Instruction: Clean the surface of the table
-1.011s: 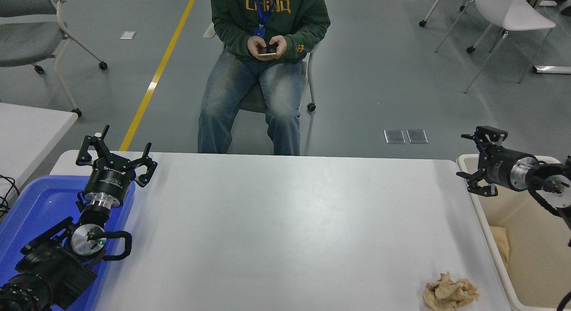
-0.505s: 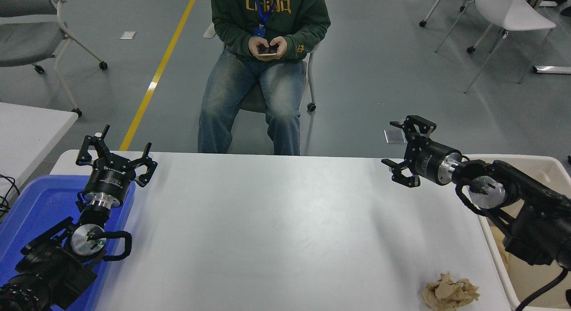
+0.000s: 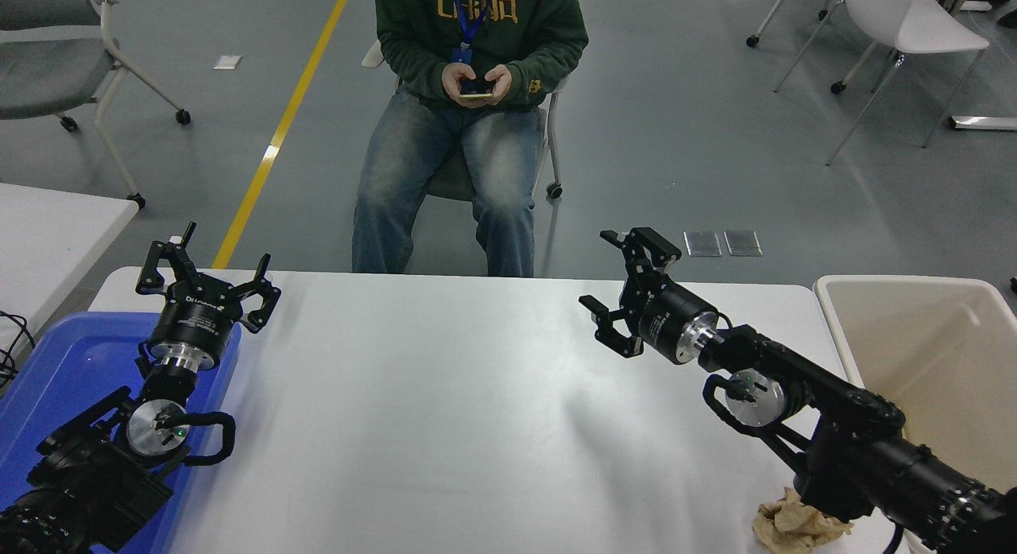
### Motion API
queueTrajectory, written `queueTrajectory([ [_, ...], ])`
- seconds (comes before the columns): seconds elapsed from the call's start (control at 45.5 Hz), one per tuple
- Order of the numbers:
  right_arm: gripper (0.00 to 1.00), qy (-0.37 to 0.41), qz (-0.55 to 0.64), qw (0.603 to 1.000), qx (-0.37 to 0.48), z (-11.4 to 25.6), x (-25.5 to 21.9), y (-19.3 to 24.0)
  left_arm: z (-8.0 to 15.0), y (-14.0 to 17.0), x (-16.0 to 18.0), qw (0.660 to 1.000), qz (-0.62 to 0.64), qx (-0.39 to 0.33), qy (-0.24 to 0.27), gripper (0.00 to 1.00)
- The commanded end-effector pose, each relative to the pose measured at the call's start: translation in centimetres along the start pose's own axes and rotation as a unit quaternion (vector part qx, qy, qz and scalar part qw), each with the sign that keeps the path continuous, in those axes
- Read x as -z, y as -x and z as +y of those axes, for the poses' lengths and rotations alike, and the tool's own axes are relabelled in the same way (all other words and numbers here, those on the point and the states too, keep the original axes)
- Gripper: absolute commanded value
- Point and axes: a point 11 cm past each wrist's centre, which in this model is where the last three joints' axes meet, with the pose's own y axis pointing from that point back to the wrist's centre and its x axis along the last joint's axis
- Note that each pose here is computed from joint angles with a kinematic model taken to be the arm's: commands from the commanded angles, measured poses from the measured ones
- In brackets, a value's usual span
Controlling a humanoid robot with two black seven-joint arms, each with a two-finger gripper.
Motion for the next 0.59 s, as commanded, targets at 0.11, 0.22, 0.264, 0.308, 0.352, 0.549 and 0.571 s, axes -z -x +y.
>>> queueTrajectory([
  [0.11,1.0,-0.029,-0.033,0.999,-0.028,0.6,-1.9,0.1,0.0,0.0,0.0,1.0,0.0,0.0,0.0,1.0],
  [0.22,1.0,-0.039,-0.037,0.998,-0.046,0.8,-1.9,-0.9,0.0,0.0,0.0,1.0,0.0,0.0,0.0,1.0],
  [0.264,1.0,-0.045,-0.039,0.997,-0.055,1.0,-1.9,-1.5,0.0,0.0,0.0,1.0,0.0,0.0,0.0,1.0],
  [0.308,1.0,-0.053,-0.043,0.996,-0.061,1.0,-1.6,-1.7,0.0,0.0,0.0,1.0,0.0,0.0,0.0,1.0],
  [0.352,1.0,-0.058,-0.047,0.995,-0.064,0.9,-1.5,-1.7,0.0,0.0,0.0,1.0,0.0,0.0,0.0,1.0],
  [0.549,1.0,-0.059,-0.054,0.994,-0.073,1.1,-1.8,-1.9,0.0,0.0,0.0,1.0,0.0,0.0,0.0,1.0],
  [0.571,1.0,-0.061,-0.055,0.994,-0.073,1.1,-1.7,-2.0,0.0,0.0,0.0,1.0,0.0,0.0,0.0,1.0],
])
